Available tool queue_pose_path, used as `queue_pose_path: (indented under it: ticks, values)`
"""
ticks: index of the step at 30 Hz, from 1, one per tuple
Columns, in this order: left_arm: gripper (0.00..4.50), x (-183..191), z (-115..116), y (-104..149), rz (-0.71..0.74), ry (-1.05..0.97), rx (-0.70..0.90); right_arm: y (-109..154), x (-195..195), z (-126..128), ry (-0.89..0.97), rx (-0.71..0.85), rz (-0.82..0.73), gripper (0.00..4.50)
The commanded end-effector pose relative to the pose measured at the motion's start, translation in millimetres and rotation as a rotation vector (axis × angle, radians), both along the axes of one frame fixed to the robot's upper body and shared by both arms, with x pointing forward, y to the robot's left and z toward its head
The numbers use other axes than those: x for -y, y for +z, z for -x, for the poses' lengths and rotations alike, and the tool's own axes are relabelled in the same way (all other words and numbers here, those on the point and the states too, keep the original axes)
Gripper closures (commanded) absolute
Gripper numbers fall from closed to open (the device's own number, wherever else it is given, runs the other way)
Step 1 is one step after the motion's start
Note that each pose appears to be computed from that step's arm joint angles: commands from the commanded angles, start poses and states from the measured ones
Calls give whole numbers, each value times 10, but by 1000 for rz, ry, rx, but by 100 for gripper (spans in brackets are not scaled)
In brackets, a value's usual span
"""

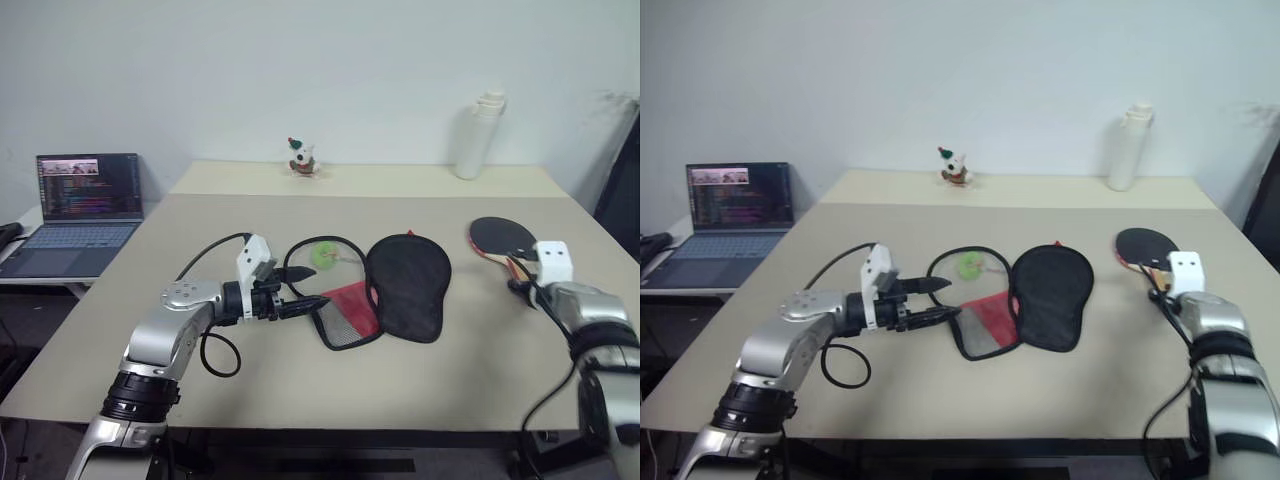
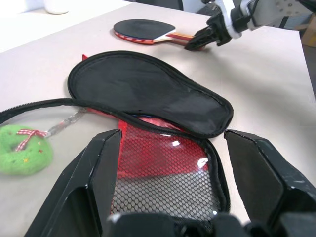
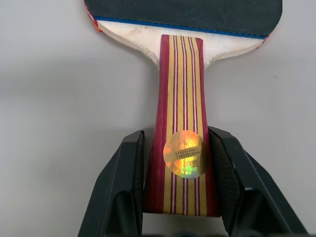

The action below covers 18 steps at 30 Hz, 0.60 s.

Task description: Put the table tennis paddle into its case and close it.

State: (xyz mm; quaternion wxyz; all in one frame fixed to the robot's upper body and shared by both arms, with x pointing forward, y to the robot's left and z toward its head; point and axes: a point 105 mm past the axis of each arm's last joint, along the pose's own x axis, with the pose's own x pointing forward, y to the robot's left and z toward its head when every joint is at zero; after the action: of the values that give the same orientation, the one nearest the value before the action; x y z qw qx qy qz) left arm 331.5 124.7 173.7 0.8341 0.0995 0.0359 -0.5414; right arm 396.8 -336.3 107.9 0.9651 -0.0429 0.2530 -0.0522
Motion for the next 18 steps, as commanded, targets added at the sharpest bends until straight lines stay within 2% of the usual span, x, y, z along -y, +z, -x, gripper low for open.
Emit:
queue_pose_path:
  ticks: [1,6,9,13,17,18]
  values:
    - [87,104,72,128,8,-67,48,98,-31,380,31,-47,-4,299]
    - [87,211,92,225,10,-142,62,97,-168,956,53,-111,9,299]
    - [87,258,126,267,8,-198,54,78,-234,1161,62,-139,7,299]
    - [87,287,160,292,1,-250,44,29,-310,1323,80,-172,-30,300]
    - [87,300,126,294,-8,-252,50,20,-330,1276,80,-145,-45,300]
    - [87,302,125,293,-10,-253,51,14,-307,1256,73,-143,-44,244]
